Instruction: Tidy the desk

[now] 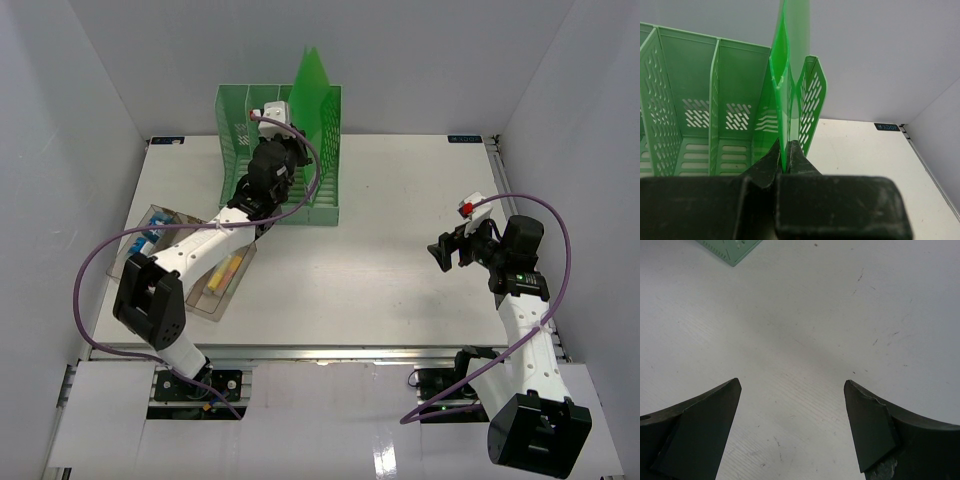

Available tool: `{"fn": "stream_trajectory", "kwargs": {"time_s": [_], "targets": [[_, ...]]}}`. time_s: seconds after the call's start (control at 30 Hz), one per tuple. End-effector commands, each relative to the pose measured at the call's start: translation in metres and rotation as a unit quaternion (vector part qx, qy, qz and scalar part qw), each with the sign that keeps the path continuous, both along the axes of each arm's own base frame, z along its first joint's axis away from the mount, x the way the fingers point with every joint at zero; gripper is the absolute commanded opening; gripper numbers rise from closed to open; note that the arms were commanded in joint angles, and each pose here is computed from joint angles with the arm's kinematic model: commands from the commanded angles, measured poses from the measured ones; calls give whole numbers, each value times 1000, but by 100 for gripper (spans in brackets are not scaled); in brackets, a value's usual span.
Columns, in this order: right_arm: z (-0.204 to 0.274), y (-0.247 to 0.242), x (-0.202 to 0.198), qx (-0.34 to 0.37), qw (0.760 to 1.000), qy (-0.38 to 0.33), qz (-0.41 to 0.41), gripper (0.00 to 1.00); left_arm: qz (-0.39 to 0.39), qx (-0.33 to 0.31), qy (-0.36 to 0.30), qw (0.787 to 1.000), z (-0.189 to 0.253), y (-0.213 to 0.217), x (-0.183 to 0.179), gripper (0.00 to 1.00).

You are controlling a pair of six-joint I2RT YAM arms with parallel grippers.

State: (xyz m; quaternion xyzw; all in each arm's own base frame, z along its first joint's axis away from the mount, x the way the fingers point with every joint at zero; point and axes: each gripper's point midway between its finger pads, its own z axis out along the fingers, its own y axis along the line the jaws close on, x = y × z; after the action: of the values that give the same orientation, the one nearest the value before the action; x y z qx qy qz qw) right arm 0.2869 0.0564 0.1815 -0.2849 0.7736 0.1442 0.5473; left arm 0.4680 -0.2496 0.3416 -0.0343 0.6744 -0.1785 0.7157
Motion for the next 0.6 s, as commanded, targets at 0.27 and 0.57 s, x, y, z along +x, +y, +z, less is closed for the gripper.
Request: {"fn": "stream_trajectory", "kwargs": {"time_s": [0.27,0.57], "targets": [[6,3,0,5,1000,-18,9,90,-65,4,-60,996,30,-22,-17,0],[5,3,0,5,1000,-17,9,90,-81,22,-117,990,54,-22,-28,0]]}}
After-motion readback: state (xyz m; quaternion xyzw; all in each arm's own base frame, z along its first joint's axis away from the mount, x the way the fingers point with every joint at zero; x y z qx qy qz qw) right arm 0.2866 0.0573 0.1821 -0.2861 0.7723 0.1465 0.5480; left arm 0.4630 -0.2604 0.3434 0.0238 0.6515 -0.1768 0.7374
